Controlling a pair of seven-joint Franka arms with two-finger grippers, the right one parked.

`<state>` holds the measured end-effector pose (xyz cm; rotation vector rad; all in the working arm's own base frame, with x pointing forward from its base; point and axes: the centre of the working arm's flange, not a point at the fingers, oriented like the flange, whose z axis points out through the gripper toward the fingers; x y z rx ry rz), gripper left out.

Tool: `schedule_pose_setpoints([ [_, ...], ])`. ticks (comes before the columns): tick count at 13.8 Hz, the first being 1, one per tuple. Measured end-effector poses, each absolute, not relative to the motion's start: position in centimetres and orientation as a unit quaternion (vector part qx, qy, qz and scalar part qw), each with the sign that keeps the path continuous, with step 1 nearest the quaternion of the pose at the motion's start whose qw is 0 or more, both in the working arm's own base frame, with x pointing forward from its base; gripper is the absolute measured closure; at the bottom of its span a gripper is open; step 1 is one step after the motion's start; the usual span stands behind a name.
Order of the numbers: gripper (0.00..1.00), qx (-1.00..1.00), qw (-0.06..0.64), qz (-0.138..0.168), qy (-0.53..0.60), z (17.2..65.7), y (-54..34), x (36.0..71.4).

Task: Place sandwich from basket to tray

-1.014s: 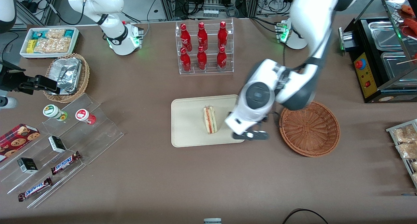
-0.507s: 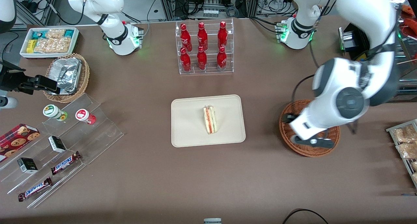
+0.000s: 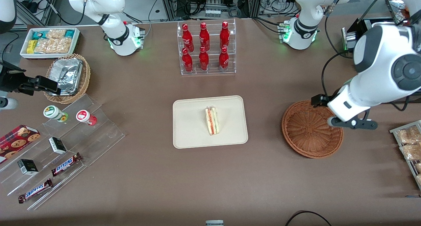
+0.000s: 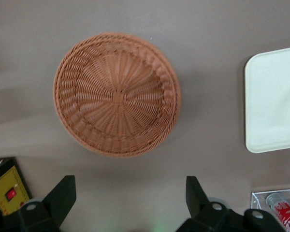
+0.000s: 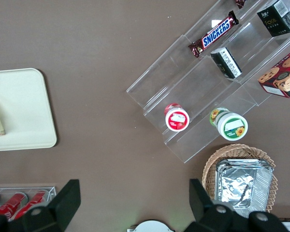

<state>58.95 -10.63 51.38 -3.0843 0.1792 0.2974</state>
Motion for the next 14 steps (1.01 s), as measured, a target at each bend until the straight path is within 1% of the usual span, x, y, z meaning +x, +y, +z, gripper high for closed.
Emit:
schedule_pose_setpoints([
  [2,0.00,-0.994,0.022,0.096,0.051,52.1,-9.7,57.3],
  [5,0.00,-0.995,0.024,0.084,0.041,54.2,-8.4,55.6],
  [11,0.00,-0.997,0.025,0.069,0.002,57.8,-4.2,54.0],
  [14,0.00,-0.998,0.026,0.064,-0.002,58.7,-3.7,53.5],
])
